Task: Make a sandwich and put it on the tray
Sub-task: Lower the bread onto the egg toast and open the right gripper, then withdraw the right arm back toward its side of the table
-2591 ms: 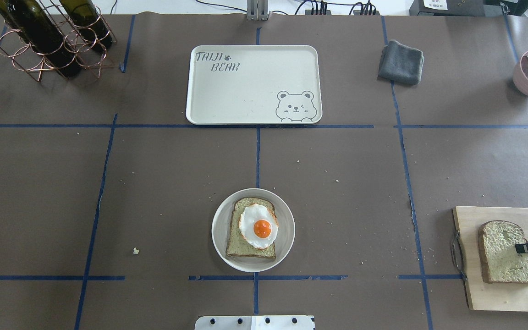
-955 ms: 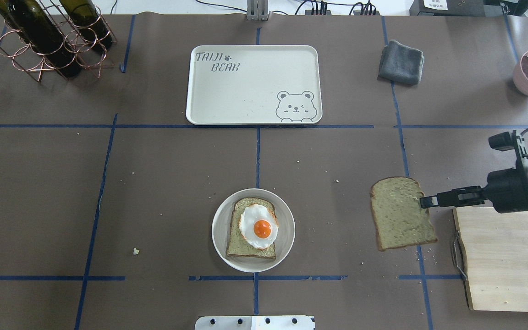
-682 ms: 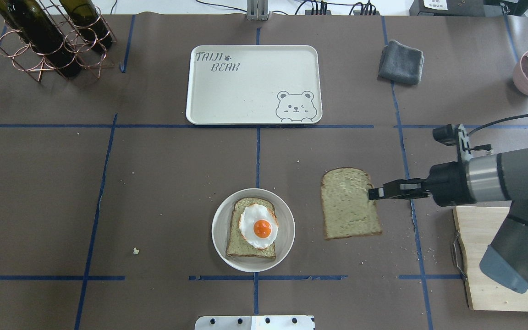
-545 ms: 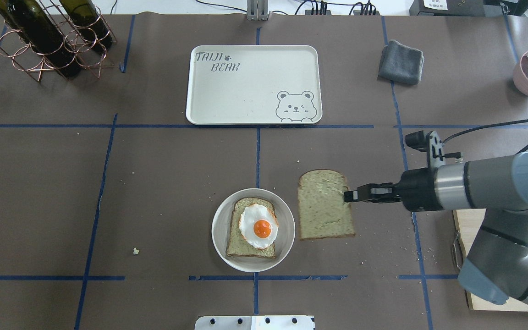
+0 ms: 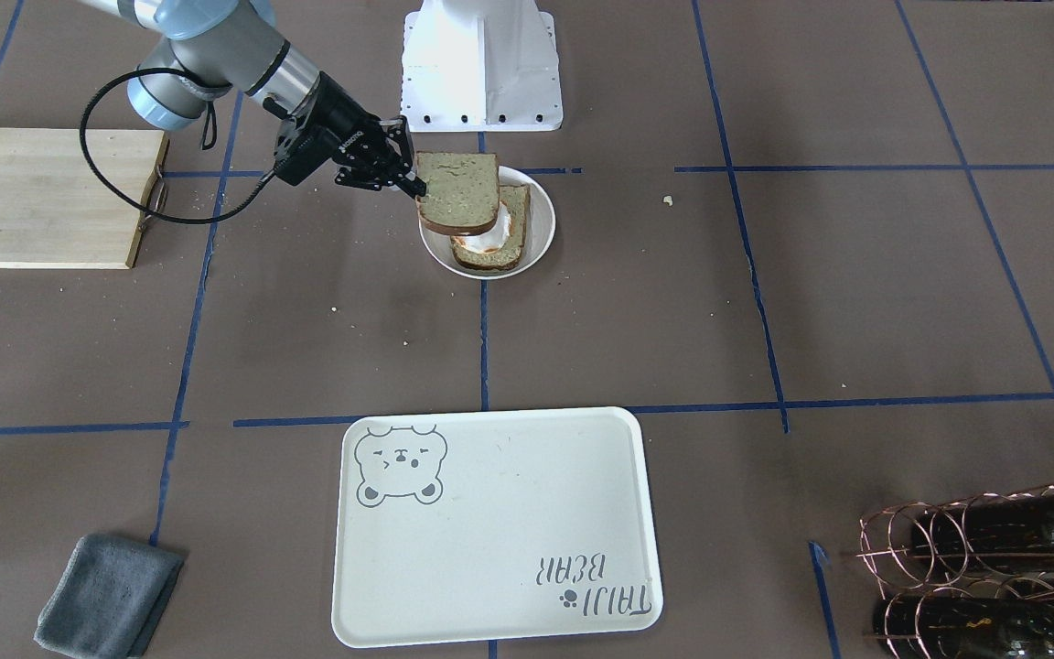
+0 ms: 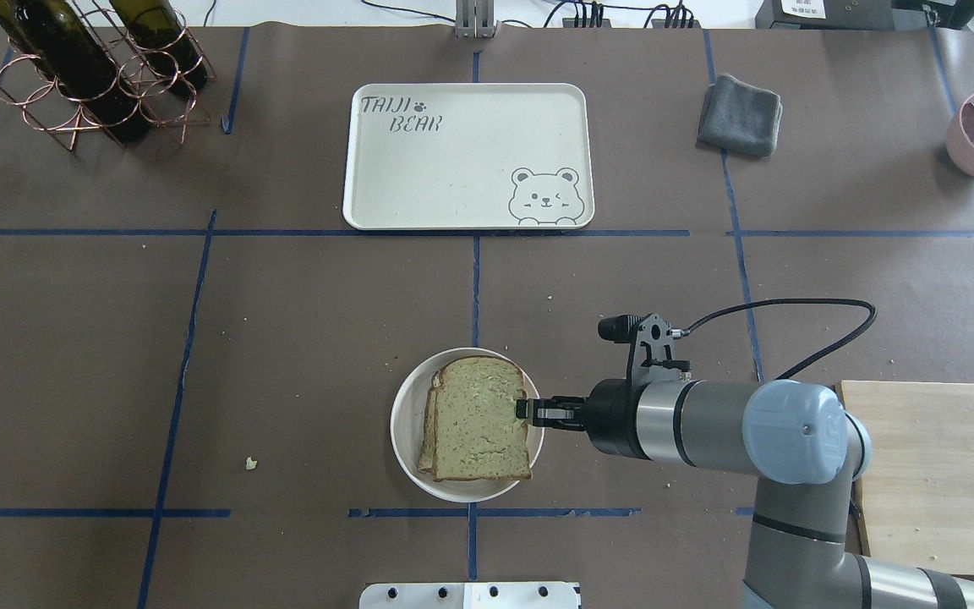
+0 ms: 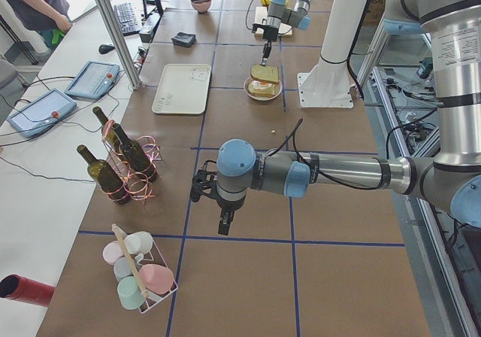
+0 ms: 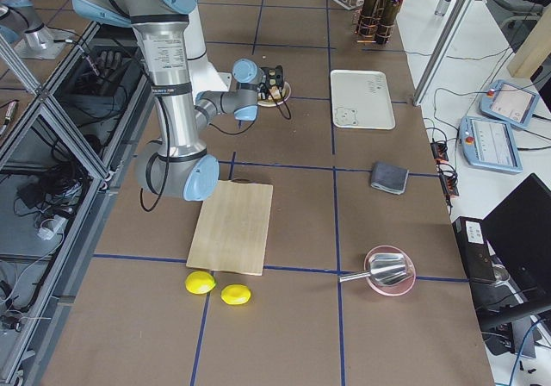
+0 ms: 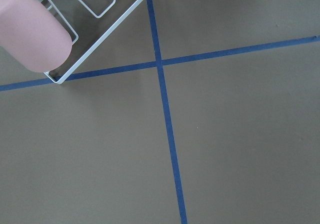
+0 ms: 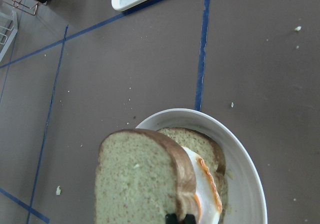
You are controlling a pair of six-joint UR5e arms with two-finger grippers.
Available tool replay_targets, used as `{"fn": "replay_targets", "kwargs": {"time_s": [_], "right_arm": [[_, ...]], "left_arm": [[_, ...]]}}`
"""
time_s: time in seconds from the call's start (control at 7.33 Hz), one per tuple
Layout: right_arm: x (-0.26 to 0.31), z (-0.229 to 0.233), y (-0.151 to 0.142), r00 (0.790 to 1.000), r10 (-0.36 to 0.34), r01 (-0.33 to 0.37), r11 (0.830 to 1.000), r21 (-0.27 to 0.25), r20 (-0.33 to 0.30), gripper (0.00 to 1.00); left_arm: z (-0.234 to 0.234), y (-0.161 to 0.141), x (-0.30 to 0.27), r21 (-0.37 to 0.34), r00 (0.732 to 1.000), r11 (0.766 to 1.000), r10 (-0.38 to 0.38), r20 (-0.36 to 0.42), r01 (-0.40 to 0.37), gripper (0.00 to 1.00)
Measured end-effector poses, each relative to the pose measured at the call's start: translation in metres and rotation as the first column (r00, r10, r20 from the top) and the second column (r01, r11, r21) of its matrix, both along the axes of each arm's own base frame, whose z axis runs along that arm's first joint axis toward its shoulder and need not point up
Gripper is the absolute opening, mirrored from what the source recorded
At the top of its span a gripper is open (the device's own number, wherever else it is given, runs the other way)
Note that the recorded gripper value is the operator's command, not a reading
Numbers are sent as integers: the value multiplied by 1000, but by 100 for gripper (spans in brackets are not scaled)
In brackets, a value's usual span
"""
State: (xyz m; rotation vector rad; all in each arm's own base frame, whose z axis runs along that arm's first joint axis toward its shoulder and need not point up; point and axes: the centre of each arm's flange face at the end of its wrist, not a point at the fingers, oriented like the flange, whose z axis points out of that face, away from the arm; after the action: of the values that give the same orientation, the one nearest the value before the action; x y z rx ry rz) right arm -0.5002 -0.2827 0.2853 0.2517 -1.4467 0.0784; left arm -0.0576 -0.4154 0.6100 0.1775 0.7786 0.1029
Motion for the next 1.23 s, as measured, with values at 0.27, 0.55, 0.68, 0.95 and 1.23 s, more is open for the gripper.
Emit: {"fn": "replay_targets", "kwargs": {"time_s": [0.27, 0.55, 0.68, 0.95, 1.23], "right_arm": [[-24, 1, 2, 1000, 0, 0, 1000, -11, -21, 0], [-33, 2, 0, 1000, 6, -7, 999, -38, -26, 0], [-35, 5, -1, 999, 15, -16, 999, -43, -31, 0], [-37, 8, -3, 999, 29, -31, 999, -44, -40, 100], [-30, 4, -12, 996, 50, -54, 997, -51, -77, 100]], "left_arm": [[1, 1, 0, -3, 1000, 1000, 0, 1, 0, 100], [2, 2, 0, -5, 1000, 1000, 0, 1, 0, 100], [2, 2, 0, -5, 1000, 1000, 0, 1, 0, 100], [3, 2, 0, -7, 1000, 1000, 0, 1, 0, 100], [4, 3, 0, -10, 1000, 1000, 0, 0, 0, 100]]}}
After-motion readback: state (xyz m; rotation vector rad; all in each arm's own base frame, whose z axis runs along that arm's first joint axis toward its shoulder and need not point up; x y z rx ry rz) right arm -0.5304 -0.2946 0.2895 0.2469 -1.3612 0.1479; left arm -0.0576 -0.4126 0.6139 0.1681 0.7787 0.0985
